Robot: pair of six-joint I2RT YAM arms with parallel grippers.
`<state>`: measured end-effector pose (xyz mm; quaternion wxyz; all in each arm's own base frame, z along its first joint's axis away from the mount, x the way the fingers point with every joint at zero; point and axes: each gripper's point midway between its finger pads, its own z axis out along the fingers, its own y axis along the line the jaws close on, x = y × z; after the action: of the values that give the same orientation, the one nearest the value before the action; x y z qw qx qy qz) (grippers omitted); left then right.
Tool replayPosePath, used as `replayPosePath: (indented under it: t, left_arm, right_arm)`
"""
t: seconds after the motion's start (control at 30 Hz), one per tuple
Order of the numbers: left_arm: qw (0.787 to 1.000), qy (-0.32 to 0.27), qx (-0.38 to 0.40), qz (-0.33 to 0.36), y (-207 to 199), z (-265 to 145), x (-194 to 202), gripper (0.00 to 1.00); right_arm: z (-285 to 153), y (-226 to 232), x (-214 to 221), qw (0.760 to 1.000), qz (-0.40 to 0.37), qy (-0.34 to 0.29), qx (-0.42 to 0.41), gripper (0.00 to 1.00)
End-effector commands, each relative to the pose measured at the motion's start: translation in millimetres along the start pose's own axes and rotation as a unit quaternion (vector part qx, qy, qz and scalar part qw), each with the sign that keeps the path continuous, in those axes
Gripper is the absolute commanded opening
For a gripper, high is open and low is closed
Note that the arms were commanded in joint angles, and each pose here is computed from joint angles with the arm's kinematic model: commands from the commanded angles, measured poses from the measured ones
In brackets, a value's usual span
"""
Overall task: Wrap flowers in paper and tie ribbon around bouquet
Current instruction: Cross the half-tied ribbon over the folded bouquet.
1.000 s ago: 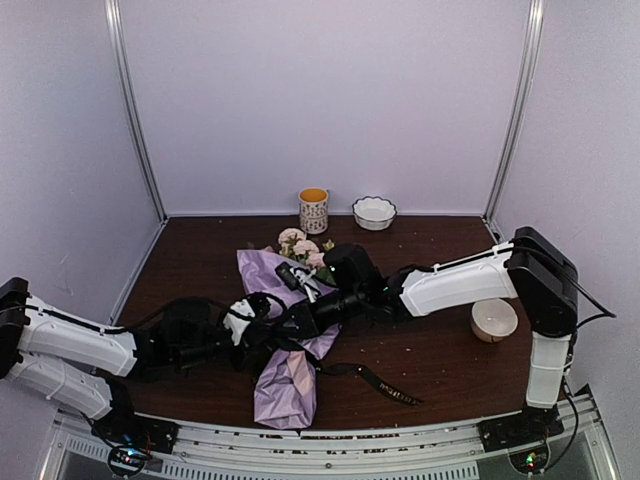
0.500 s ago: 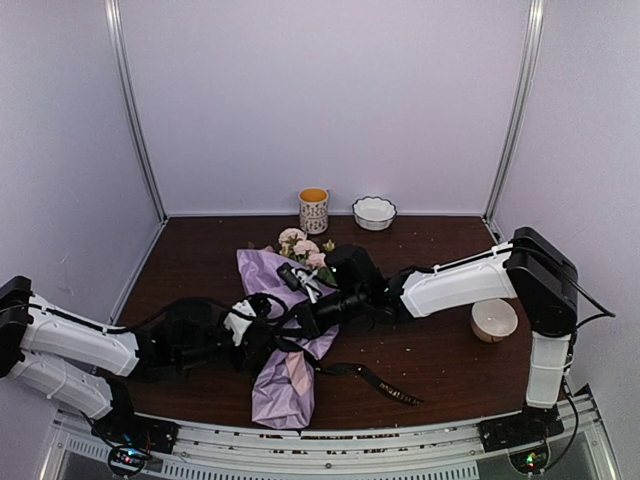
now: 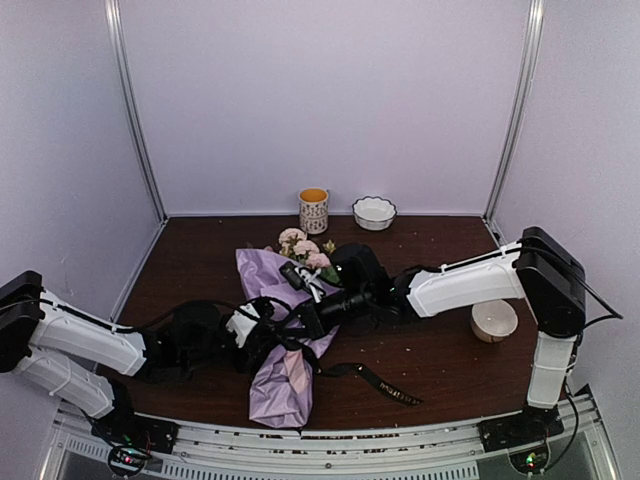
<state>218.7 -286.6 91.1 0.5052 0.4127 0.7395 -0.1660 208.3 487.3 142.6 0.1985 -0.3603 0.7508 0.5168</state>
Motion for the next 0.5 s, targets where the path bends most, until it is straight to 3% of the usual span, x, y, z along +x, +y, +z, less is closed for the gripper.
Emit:
replayPosePath:
  t: [0.0, 0.23, 0.37, 0.47]
  left_arm:
    - [0.999, -0.04, -0.015, -0.01, 7, 0, -25, 0.3]
    - [0.998, -0.056, -0.008, -0.01, 6, -7, -30, 0.33]
    - [0.997, -0.077, 0.029, -0.004, -6, -9, -42, 0.41]
    - [0.996, -0.08, 0.035, -0.004, -8, -5, -47, 0.4]
  right_arm:
    - [-10, 22, -12, 0.999, -0.026, -0.01, -0.027, 0.0]
    - [-10, 25, -9, 0.999, -0.028, -0.001, -0.035, 0.0]
    - [-5, 21, -3, 0.999, -0.019, 0.009, -0.035, 0.0]
    - [-3, 23, -2, 0.999, -0.019, 0.009, -0.037, 0.0]
